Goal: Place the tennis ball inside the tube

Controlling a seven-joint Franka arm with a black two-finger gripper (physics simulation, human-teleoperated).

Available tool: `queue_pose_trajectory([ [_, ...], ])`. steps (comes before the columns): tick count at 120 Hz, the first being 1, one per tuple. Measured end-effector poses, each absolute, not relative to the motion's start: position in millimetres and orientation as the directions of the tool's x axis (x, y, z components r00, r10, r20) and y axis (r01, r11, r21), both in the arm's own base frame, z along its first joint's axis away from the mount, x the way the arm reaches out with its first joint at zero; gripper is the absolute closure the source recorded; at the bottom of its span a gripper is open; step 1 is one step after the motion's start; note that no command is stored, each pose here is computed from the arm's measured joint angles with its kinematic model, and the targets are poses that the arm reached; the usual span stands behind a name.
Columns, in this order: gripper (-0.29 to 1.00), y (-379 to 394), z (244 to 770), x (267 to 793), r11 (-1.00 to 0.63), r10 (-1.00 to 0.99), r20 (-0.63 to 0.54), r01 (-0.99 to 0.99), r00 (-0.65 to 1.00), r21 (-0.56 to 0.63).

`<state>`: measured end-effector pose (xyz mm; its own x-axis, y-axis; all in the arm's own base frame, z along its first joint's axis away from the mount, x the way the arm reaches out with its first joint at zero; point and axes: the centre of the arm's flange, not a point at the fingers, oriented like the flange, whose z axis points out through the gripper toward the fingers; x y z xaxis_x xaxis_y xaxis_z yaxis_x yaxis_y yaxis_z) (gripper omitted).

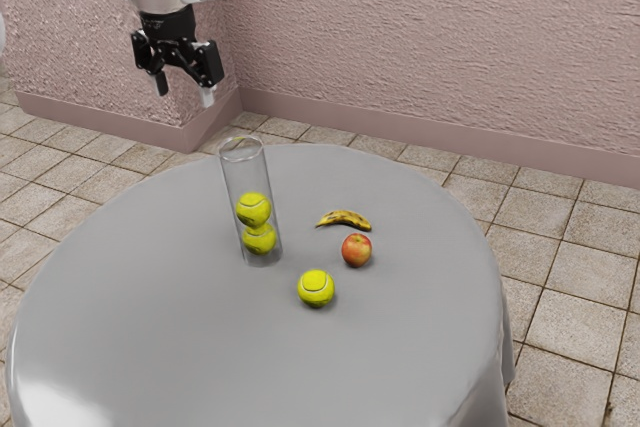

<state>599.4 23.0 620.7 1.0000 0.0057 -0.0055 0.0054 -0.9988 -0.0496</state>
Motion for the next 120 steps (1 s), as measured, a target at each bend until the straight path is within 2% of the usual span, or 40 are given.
queue_pose_trajectory([
  [25, 0.0, 15, 618, 600, -1.0, -0.012, -0.012, -0.012, 1.0, -0.022],
  [64, 0.0, -119, 598, 594, -0.961, -0.274, -0.049, -0.273, 0.96, 0.04],
  [82, 0.0, -172, 543, 589, -0.935, -0.353, -0.138, -0.355, 0.925, 0.012],
  [98, 0.0, -173, 488, 589, -0.935, -0.348, -0.19, -0.354, 0.918, 0.002],
  [120, 0.0, -170, 423, 576, -0.938, -0.342, -0.193, -0.345, 0.92, 0.022],
])
